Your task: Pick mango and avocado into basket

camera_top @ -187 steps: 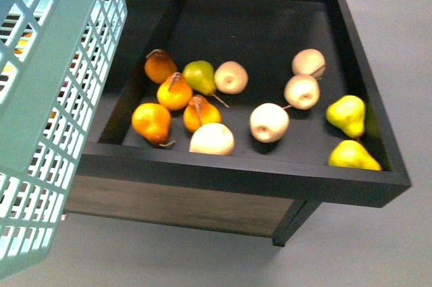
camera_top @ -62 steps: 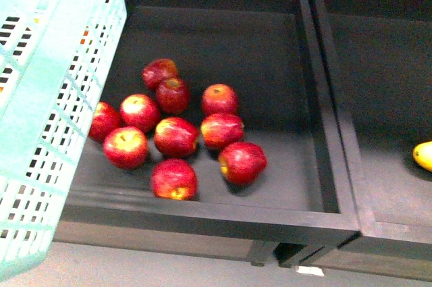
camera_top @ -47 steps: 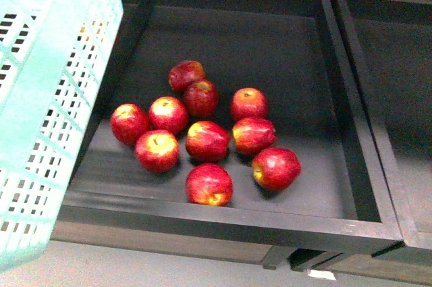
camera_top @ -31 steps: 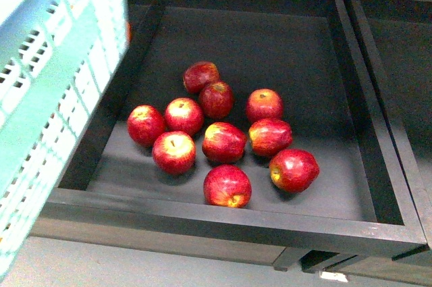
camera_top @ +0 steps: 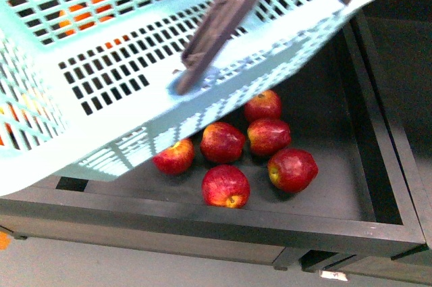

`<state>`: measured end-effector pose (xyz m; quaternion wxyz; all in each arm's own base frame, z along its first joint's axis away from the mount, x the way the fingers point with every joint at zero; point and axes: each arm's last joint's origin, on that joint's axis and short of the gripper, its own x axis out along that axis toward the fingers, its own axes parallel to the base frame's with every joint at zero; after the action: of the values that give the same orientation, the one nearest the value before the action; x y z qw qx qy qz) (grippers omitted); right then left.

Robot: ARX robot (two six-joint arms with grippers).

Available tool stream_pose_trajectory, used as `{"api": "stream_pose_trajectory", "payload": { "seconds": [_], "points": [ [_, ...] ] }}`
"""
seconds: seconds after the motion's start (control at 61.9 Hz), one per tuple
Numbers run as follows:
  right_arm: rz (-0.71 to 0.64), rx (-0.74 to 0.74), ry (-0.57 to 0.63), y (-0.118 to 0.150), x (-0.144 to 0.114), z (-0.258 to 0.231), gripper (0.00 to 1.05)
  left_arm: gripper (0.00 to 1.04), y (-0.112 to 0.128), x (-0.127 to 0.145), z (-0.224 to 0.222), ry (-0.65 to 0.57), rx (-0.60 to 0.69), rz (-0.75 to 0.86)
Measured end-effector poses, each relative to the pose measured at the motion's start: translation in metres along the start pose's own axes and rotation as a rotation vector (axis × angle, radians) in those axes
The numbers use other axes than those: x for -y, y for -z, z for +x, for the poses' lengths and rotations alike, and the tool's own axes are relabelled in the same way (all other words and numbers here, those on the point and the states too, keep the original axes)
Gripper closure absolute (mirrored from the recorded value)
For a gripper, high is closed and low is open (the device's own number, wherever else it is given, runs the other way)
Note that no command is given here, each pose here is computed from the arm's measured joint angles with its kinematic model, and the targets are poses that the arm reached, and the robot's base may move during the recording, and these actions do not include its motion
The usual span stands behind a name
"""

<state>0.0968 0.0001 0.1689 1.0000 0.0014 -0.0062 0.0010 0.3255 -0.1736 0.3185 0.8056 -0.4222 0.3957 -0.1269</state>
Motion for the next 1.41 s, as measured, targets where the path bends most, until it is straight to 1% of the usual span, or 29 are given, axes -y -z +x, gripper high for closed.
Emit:
{"api": "stream_pose_trajectory", "payload": {
  "seconds": [0.097, 0.145, 0.242, 0.339, 0.533, 0.776, 0.808, 0.841, 0.857, 0.905, 0.921, 0.97, 1.051, 1.067, 1.115, 1.196, 1.293, 1.406],
  "points": [
    [0.0, 0.0, 0.0, 0.0, 0.0, 0.0, 0.09, 0.9, 0.025, 0.022, 0.012, 0.051, -0.112, 0.049],
    [0.0, 0.0, 0.001, 0.0, 0.0, 0.0, 0.09, 0.9, 0.038, 0.028, 0.013, 0.063, -0.171, 0.08],
    [0.0, 0.0, 0.0, 0.0, 0.0, 0.0, 0.09, 0.9, 0.048, 0.032, 0.012, 0.081, -0.224, 0.105],
    [0.0, 0.0, 0.0, 0.0, 0.0, 0.0, 0.09, 0.9, 0.049, 0.033, 0.012, 0.084, -0.227, 0.11],
    [0.0, 0.0, 0.0, 0.0, 0.0, 0.0, 0.09, 0.9, 0.045, 0.031, 0.012, 0.067, -0.19, 0.127],
    [0.0, 0.0, 0.0, 0.0, 0.0, 0.0, 0.09, 0.9, 0.045, 0.03, 0.012, 0.069, -0.196, 0.13],
    [0.067, -0.105, 0.066, 0.001, 0.001, 0.0, 0.09, 0.9, 0.045, 0.03, 0.012, 0.07, -0.197, 0.13],
    [0.103, -0.196, 0.121, 0.001, 0.003, 0.001, 0.09, 0.9, 0.045, 0.031, 0.012, 0.071, -0.199, 0.131],
    [0.143, -0.267, 0.163, 0.002, 0.004, 0.002, 0.09, 0.9, 0.045, 0.031, 0.012, 0.071, -0.2, 0.131],
    [0.218, -0.359, 0.223, 0.002, 0.008, 0.003, 0.09, 0.9, 0.045, 0.031, 0.012, 0.072, -0.201, 0.129],
    [0.269, -0.393, 0.255, 0.004, 0.011, 0.005, 0.09, 0.9, 0.045, 0.031, 0.012, 0.073, -0.201, 0.129],
    [0.366, -0.409, 0.309, 0.004, 0.02, 0.01, 0.09, 0.9, 0.045, 0.031, 0.012, 0.073, -0.201, 0.131],
    [0.479, -0.351, 0.395, -0.012, 0.044, 0.021, 0.09, 0.9, 0.045, 0.031, 0.012, 0.069, -0.194, 0.131],
    [0.503, -0.335, 0.419, -0.018, 0.053, 0.025, 0.09, 0.9, 0.045, 0.031, 0.012, 0.068, -0.192, 0.132],
    [0.551, -0.31, 0.474, -0.026, 0.072, 0.034, 0.09, 0.9, 0.045, 0.031, 0.012, 0.069, -0.193, 0.134],
    [0.585, -0.294, 0.562, -0.031, 0.094, 0.048, 0.09, 0.9, 0.045, 0.031, 0.011, 0.07, -0.195, 0.132],
    [0.636, -0.322, 0.646, -0.024, 0.119, 0.069, 0.09, 0.9, 0.045, 0.031, 0.011, 0.07, -0.195, 0.133],
    [0.74, -0.392, 0.712, -0.004, 0.144, 0.097, 0.09, 0.9, 0.045, 0.031, 0.012, 0.07, -0.196, 0.133]
  ]
}}
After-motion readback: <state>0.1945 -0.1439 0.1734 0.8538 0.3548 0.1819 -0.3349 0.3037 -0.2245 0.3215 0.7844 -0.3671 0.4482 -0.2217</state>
